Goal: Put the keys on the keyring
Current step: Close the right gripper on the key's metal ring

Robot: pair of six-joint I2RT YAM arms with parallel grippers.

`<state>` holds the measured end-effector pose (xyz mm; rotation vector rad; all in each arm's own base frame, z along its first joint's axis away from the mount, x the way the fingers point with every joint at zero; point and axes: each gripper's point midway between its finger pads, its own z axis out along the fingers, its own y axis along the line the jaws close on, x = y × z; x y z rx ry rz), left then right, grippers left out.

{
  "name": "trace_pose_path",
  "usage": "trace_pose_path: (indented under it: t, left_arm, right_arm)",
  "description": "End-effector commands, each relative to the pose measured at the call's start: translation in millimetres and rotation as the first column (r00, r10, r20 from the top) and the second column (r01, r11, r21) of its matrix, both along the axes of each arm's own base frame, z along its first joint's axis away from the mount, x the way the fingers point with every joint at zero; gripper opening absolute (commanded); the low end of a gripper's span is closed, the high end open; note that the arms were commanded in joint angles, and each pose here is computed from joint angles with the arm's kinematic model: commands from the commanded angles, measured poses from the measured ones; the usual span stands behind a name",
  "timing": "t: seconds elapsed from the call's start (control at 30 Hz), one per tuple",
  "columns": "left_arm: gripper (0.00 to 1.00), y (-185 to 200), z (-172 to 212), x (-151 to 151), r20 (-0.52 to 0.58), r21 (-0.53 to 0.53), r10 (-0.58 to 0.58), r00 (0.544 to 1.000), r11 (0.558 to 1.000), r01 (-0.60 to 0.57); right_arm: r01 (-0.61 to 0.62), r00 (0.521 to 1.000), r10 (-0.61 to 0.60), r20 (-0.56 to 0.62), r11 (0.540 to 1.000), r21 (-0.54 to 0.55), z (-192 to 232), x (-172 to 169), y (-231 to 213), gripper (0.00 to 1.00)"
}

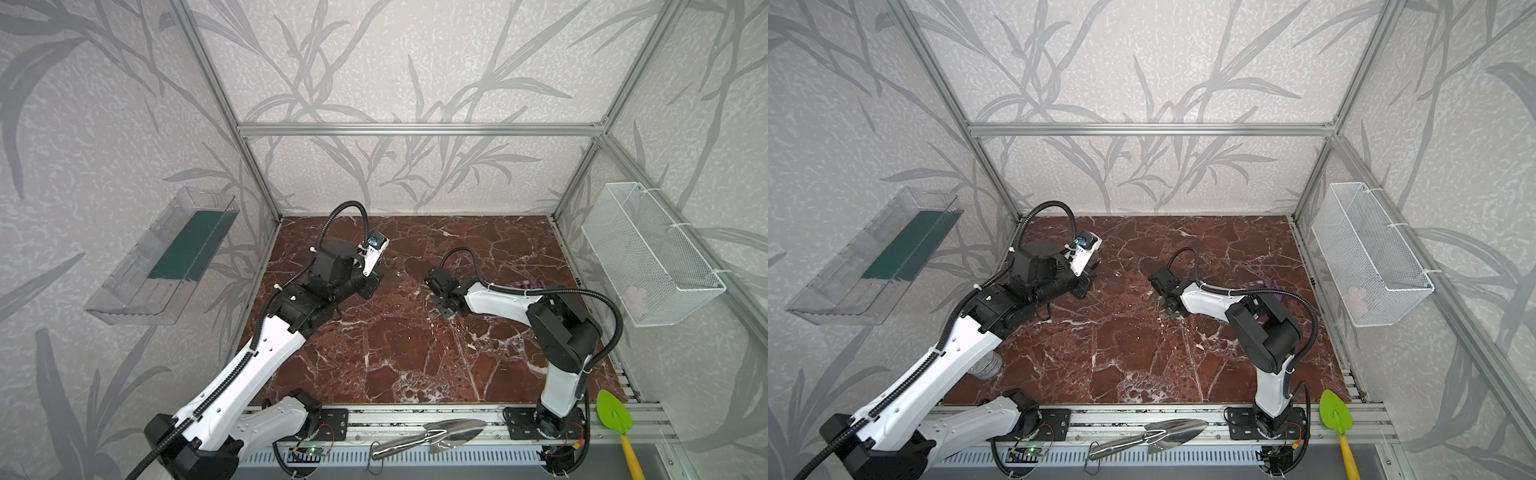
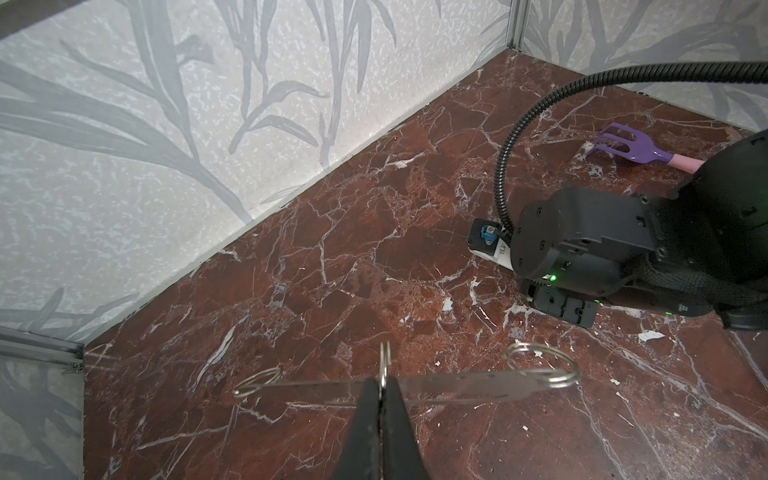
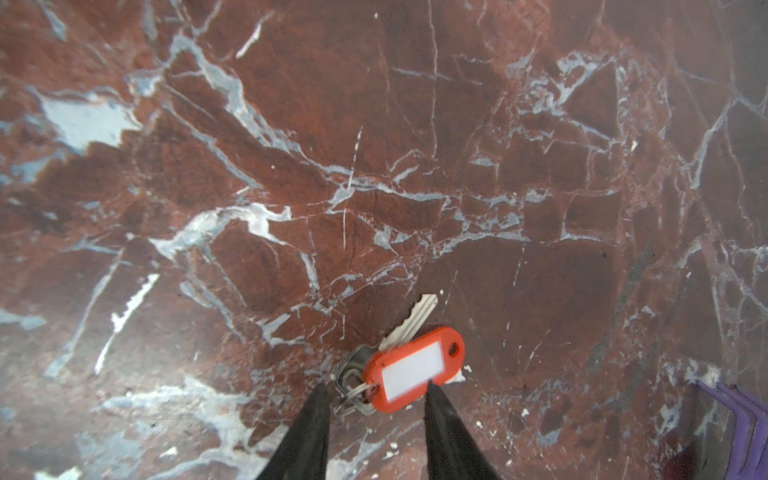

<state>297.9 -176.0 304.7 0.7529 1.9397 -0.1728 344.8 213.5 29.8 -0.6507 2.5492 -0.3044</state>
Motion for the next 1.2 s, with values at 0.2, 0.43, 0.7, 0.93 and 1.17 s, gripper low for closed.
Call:
trace_pose_path:
  t: [0.2, 0.43, 0.7, 0.93, 1.17]
  left_arm:
    - [0.0, -2, 3, -2, 0.012, 0.003, -0.02, 1.0, 1.0, 0.02]
    - [0.0, -1, 2, -2, 0.009, 0.004, -0.021, 1.0, 1.0, 0.021]
    - [0.0, -2, 3, -2, 0.01, 0.004, -0.023, 1.0, 1.0, 0.023]
    - [0.0, -2, 2, -3, 0.009, 0.004, -0.023, 1.0, 1.0, 0.023]
    - [0.0, -2, 3, -3, 0.01, 0.004, -0.025, 1.0, 1.0, 0.025]
  right_arm:
    - [0.025, 0.999, -0.026, -0.018, 0.998, -0.059, -8, -9, -13, 0.37]
    - [0.04, 0.999, -0.04, -0.004, 0.996, -0.077, -6, -10, -19, 0.37]
    - [0.041, 0.999, -0.041, 0.007, 0.996, -0.079, -3, -11, -21, 0.31]
    - [0.047, 0.999, -0.046, 0.011, 0.996, -0.072, -1, -11, -24, 0.23]
    - [0.042, 0.999, -0.043, -0.011, 0.999, -0.02, -3, -12, -22, 0.16]
